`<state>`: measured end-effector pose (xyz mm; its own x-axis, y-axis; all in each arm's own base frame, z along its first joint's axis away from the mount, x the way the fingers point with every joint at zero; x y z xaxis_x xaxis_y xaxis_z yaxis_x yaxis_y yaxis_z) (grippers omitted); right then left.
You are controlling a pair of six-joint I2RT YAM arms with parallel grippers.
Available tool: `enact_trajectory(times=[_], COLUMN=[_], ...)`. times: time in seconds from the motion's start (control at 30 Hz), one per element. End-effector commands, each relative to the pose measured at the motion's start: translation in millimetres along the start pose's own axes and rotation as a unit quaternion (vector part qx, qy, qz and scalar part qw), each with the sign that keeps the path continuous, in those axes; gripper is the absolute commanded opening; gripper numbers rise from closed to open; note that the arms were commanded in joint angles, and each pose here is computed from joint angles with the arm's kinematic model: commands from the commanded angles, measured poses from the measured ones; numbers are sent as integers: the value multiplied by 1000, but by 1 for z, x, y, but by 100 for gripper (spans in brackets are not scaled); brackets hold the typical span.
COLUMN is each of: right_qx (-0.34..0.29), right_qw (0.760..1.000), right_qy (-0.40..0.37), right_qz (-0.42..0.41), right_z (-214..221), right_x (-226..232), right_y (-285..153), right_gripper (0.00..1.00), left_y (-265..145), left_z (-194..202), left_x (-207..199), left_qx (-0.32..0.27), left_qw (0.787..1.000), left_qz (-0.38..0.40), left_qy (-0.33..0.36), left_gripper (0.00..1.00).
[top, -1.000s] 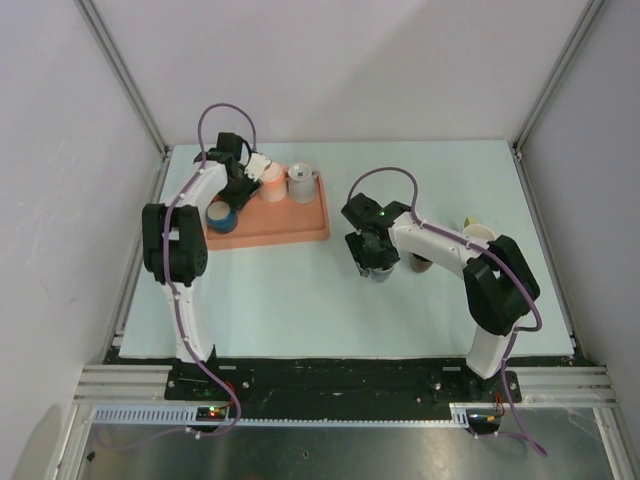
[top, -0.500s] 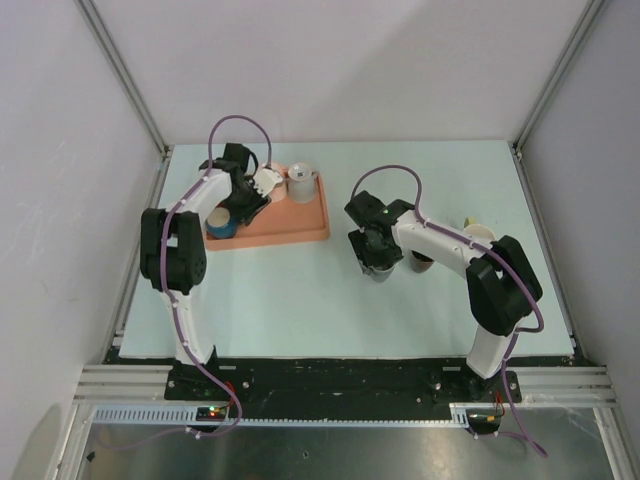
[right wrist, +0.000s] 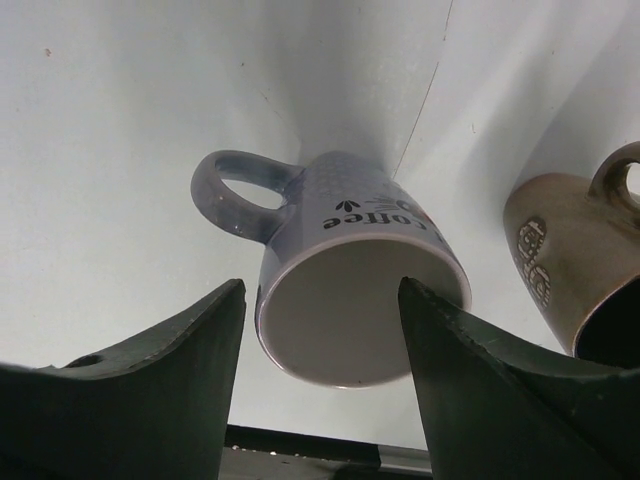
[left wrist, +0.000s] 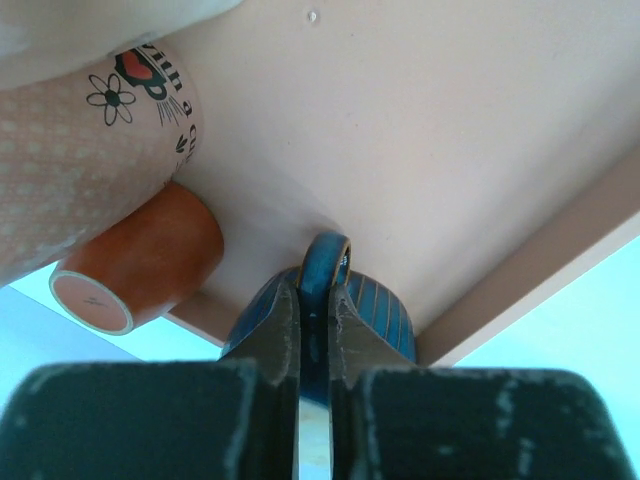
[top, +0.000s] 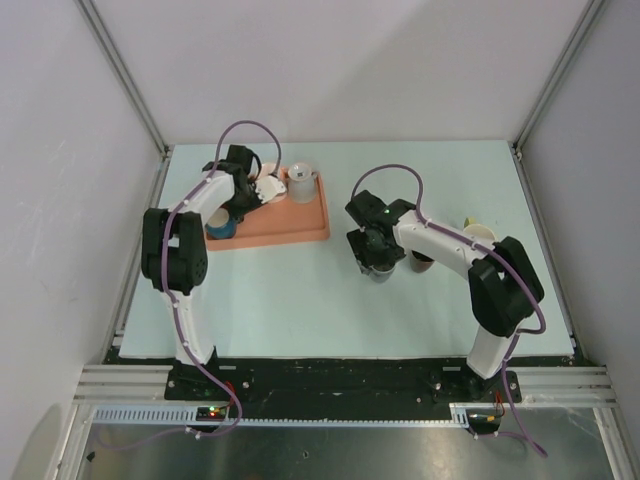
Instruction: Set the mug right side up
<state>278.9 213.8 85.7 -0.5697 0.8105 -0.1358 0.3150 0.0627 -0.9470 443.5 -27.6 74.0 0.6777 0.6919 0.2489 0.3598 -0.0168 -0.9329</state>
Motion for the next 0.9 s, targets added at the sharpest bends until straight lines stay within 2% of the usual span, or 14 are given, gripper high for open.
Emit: enact_trajectory(times=[0.0, 0.13, 0.27, 0.37, 0.53, 0.73, 0.87], right_qx=[-35, -72, -153, -223, -338, -441, -492], right_qw=[999, 997, 985, 967, 919, 852, 796], right_qy=[-5, -18, -30, -30, -27, -23, -16], right_qz=[4, -23, -72, -116, -203, -282, -353], right_z=[-7, -15, -33, -50, -81, -123, -148], right_x=[-5, 2, 12, 18, 29, 42, 53], right_y=[-25, -47, -87, -121, -177, -223, -253], right_gripper=[69, 73, 81, 87, 92, 94, 95], left_y=[-10, -36, -85, -114, -165, -248, -303], left_z=[5, -18, -50, -63, -87, -127, -143], left_x=[-2, -3, -9, -21, -37, -69, -99], left_qx=[10, -47, -133, -177, -250, -349, -393], left_qw=[1000, 999, 989, 981, 961, 918, 889], left_qz=[2, 8, 24, 41, 73, 142, 202], left_qy=[2, -23, -55, -63, -95, -123, -120], left_gripper=[2, 0, 0, 0, 0, 0, 0])
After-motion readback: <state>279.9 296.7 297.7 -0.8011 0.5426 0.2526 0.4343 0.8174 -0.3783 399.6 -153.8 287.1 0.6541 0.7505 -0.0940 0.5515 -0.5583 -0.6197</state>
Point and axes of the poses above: each gripper's point midway between its finger pads, its own y axis out along the fingers, its own x axis along the line the jaws close on, z = x × y, the point moved 1 cm from there along -y, back along the fingers, and after that the axes turned 15 degrees about -y, right-handed, at the moved point
